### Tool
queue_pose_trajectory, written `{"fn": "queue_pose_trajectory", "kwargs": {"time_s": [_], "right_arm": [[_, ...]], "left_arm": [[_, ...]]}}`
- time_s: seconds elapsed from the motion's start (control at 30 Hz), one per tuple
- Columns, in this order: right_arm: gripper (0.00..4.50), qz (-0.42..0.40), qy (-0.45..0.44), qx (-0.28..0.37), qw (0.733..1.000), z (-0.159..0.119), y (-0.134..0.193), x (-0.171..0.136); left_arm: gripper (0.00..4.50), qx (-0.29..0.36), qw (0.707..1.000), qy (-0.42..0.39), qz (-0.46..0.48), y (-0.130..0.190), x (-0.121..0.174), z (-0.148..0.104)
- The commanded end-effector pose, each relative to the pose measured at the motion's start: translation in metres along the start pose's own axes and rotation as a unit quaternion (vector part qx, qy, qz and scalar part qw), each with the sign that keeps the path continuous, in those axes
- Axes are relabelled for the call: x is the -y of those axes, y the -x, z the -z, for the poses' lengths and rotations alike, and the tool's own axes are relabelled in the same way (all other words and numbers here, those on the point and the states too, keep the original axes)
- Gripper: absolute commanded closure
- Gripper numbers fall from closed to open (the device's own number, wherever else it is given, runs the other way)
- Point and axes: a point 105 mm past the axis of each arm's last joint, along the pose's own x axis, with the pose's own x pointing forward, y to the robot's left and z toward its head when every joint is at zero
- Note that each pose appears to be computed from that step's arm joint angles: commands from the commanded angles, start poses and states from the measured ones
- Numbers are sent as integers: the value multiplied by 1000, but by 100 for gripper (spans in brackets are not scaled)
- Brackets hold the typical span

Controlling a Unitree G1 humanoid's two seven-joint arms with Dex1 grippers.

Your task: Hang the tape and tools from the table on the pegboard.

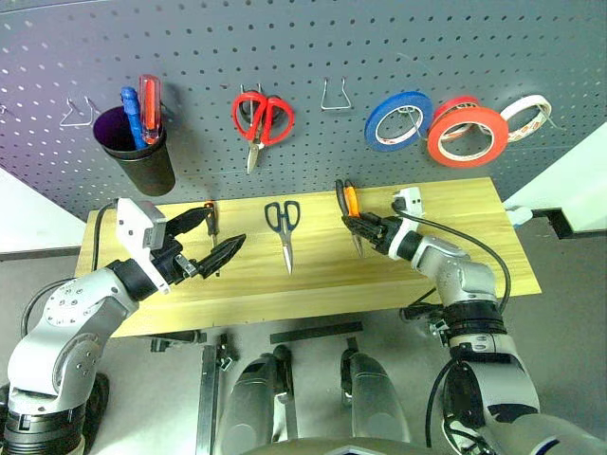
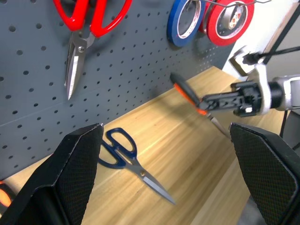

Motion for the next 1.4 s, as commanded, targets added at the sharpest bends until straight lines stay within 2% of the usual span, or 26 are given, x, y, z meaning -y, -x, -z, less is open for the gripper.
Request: {"fn": "queue_pose_trajectory", "kwargs": {"time_s": [0.03, 0.3, 0.7, 1.1, 1.4], "right_arm": [[240, -68, -5, 66, 996, -23, 8, -20], [240, -155, 8, 116, 981, -47, 20, -50], [240, -204, 76, 190, 957, -103, 15, -83], [240, -220, 121, 242, 937, -142, 12, -104], [240, -171, 165, 286, 928, -162, -16, -109]], "left_arm": [[0, 10, 1000, -19, 9, -1, 0, -7], [0, 17, 999, -26, 13, -4, -4, -10], [0, 29, 999, -22, 31, -9, -1, -14], [0, 47, 998, -21, 34, -14, -1, -20], [0, 65, 997, -23, 33, -16, 1, -29]]}}
